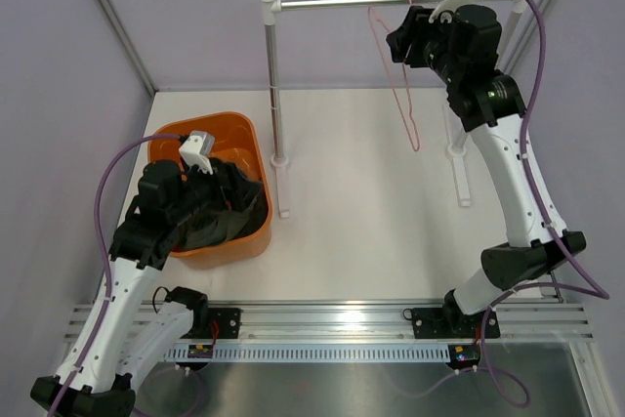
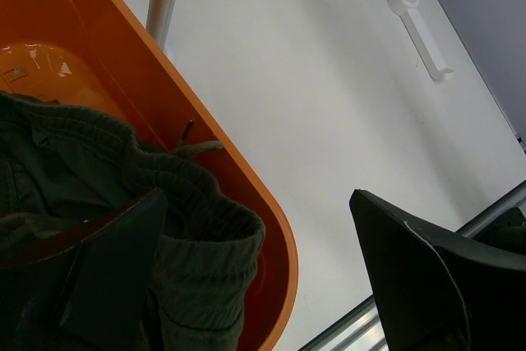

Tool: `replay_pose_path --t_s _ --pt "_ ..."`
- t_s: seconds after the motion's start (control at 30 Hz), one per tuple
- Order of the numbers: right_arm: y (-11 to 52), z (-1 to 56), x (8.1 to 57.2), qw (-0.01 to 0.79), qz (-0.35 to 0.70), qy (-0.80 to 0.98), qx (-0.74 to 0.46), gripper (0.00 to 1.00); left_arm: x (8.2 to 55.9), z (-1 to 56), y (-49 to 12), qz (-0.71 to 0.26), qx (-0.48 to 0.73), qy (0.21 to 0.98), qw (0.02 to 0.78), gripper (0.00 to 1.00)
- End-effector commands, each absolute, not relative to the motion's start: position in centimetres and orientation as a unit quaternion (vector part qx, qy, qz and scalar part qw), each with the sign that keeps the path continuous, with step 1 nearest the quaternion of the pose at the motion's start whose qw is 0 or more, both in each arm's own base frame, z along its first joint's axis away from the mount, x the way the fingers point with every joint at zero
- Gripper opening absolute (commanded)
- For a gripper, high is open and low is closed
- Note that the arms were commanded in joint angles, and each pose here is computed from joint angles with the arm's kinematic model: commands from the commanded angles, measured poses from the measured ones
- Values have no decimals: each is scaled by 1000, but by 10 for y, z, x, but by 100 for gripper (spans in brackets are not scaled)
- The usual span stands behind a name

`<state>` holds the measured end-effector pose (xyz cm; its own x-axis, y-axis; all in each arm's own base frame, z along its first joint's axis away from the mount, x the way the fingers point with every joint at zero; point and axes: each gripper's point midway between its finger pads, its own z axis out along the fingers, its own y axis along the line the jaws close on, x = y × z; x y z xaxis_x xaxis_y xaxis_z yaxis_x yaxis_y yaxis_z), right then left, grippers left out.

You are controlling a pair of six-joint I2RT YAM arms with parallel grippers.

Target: Remove the shorts from the hanger

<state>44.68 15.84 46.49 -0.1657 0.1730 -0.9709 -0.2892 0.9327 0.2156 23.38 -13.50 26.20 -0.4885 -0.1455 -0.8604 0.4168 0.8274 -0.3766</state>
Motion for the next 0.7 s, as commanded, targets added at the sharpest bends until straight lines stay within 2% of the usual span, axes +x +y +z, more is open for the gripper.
replay_pose_path --t_s 0.0,0.27,0.57,0.67 --pt "137 502 417 680 177 712 -10 59 241 270 -134 -276 86 805 519 99" --pt "114 510 365 692 184 698 29 68 241 269 -132 -272 82 806 520 99" --pt "97 482 318 685 191 701 49 77 242 267 -131 -268 79 808 519 99" --pt "97 467 303 682 206 701 47 89 243 267 -132 -270 80 808 518 99"
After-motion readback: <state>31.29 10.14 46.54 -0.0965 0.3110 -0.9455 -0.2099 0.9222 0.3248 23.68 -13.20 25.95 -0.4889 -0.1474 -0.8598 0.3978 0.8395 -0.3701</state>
